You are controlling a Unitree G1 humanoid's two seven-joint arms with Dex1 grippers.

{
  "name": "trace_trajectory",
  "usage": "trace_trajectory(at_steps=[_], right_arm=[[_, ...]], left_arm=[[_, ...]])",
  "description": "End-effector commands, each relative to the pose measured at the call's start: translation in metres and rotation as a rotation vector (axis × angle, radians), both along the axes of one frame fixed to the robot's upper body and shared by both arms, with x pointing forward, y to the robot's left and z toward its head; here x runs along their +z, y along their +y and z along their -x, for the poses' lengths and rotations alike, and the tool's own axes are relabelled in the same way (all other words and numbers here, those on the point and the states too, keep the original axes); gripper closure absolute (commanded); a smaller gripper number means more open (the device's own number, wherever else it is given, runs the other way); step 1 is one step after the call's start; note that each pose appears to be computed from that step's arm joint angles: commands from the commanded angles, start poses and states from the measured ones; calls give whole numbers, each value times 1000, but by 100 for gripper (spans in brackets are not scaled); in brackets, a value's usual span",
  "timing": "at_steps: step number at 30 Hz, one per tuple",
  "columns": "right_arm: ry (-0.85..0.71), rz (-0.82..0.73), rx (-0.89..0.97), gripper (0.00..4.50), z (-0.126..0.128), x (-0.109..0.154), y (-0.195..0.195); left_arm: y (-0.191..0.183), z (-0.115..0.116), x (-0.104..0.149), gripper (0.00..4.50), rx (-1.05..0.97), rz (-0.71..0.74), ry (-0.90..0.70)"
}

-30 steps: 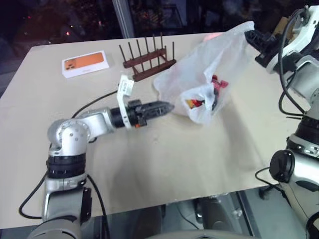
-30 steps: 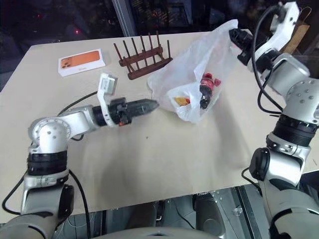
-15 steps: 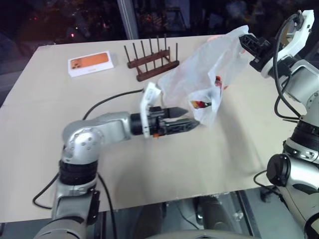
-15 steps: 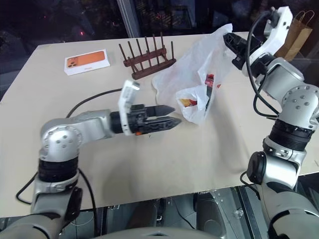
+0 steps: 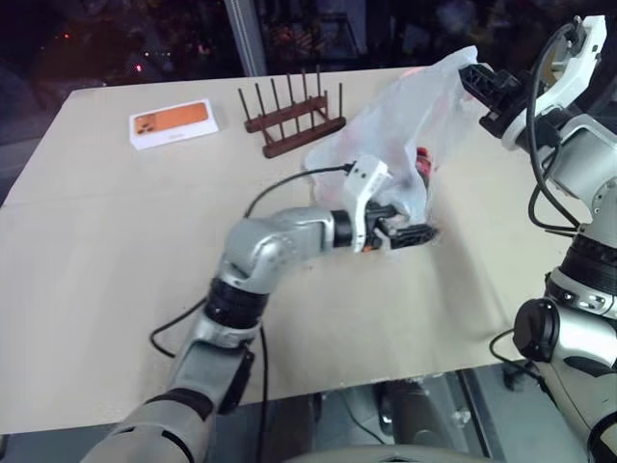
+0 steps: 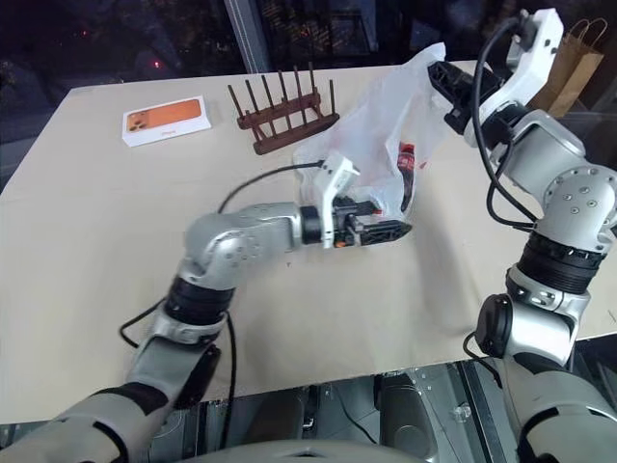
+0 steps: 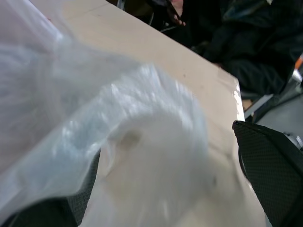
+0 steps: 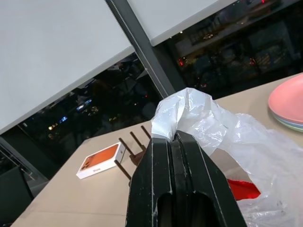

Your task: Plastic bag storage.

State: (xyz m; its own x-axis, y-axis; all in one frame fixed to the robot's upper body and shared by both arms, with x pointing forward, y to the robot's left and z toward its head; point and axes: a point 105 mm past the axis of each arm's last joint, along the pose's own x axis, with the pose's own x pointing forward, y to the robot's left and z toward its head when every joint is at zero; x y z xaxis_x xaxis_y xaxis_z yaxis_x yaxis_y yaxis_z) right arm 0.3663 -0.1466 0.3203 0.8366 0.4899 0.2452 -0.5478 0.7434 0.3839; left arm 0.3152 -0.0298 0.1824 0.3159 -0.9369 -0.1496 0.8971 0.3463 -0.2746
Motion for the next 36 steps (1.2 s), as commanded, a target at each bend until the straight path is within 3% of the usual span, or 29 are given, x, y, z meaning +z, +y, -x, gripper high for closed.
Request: trace_trajectory(at_steps=[1,7,11,15,23,30,33,36], right_arm=[[-57,-3,0,450,10,12,-1],[-47,-4,-31,450,9,8,-11],[-71,-35,-54,450,6,18,-22],[-158,-72,-39,450,4,50,-27],[-349,-104,22,450,26,120,-24],[-405,-53,11,450,40,129,-24],[-373,-24,-6,450,40,113,-26],[-307,61,-21,450,42,81,-23]], left_arm=[[2,1,34,190,-33,172,-25],[38,2,76,446,-46,450,33],[100,-6,129,446,-29,710,39],[131,-26,163,446,54,681,-71],[144,-42,224,446,123,670,-312],[138,-42,225,446,164,571,-469],[137,-40,215,446,165,548,-456],[138,-34,197,446,171,496,-435]])
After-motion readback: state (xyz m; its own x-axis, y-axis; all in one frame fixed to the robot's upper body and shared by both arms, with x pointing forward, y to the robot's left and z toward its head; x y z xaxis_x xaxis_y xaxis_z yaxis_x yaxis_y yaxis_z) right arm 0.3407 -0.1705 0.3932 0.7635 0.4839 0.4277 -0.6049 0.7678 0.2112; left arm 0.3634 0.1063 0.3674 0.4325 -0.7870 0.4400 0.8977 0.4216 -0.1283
